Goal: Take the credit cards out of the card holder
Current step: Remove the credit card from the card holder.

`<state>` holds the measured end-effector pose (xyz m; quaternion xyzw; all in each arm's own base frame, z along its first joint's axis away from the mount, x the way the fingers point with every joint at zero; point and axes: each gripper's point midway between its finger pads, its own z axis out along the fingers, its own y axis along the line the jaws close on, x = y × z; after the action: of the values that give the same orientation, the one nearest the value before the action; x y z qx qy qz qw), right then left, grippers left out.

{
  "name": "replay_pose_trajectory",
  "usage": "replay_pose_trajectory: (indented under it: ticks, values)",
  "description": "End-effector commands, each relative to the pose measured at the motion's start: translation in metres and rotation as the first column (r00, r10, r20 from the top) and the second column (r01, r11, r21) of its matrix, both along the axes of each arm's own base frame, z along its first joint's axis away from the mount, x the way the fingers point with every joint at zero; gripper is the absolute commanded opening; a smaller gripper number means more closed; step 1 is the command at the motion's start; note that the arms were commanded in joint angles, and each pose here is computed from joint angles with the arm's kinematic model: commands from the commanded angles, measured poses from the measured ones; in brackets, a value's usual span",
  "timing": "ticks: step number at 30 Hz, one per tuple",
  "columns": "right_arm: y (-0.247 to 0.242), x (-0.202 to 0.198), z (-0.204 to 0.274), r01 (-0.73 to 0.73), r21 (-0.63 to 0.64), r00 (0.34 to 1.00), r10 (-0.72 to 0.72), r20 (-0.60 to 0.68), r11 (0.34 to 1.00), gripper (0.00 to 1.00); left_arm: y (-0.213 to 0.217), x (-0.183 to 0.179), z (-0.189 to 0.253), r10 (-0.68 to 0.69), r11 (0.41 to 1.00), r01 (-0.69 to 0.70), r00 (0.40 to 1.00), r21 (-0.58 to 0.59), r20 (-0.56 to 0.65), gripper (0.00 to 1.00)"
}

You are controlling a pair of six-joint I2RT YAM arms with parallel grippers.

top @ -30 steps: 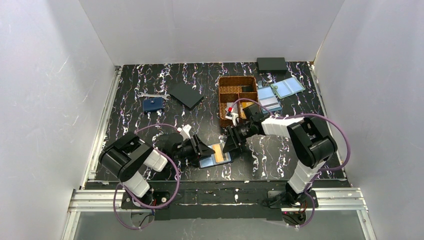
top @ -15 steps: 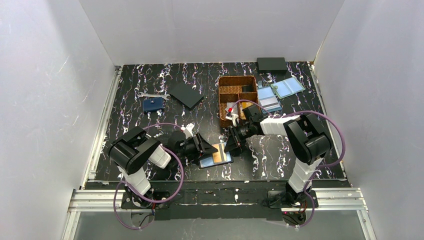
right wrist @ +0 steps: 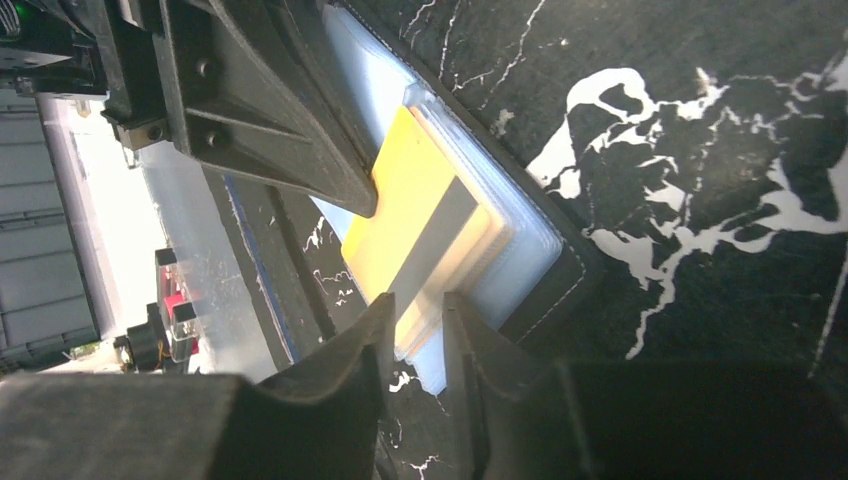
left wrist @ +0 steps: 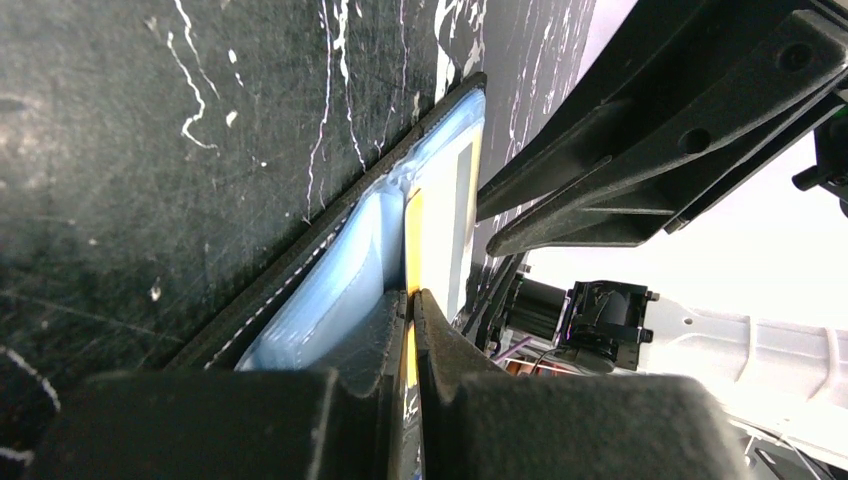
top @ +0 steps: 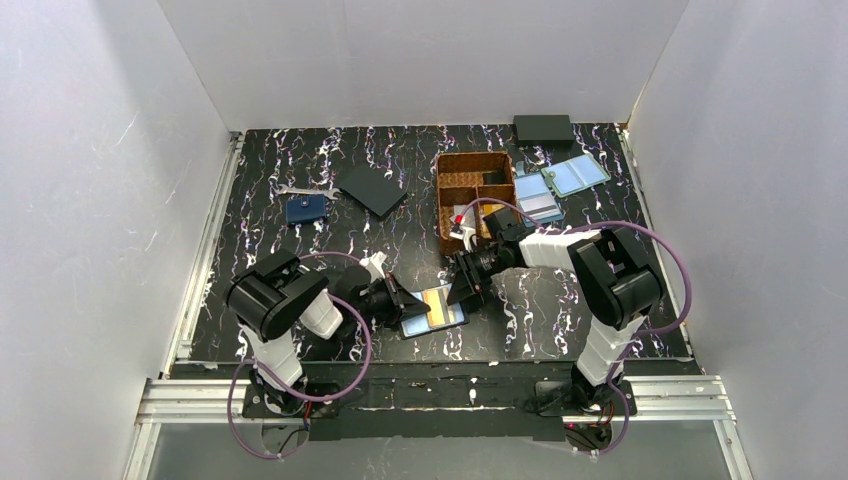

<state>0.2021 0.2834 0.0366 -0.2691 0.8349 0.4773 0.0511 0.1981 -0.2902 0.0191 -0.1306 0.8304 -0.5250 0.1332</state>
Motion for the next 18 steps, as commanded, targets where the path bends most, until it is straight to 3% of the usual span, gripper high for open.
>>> replay_pose_trajectory:
  ticks: [1, 13, 18]
  values:
    - [0.002, -0.005, 0.003, -0.062, -0.008, 0.996, 0.063, 0.061, 0.998, 0.41, 0.007, -0.009, 0.002, -0.016, 1.000, 0.016, 0.999, 0.007, 0.050, 0.00]
    - [0.000, -0.012, 0.021, -0.183, 0.058, 0.968, 0.170, 0.184, 0.981, 0.60, 0.017, -0.017, 0.024, -0.052, 0.998, 0.055, 0.985, -0.013, 0.167, 0.00]
    - [-0.001, -0.010, 0.027, -0.196, 0.056, 0.956, 0.178, 0.233, 0.979, 0.62, 0.027, -0.022, 0.016, -0.062, 0.998, 0.059, 0.989, 0.029, 0.137, 0.00]
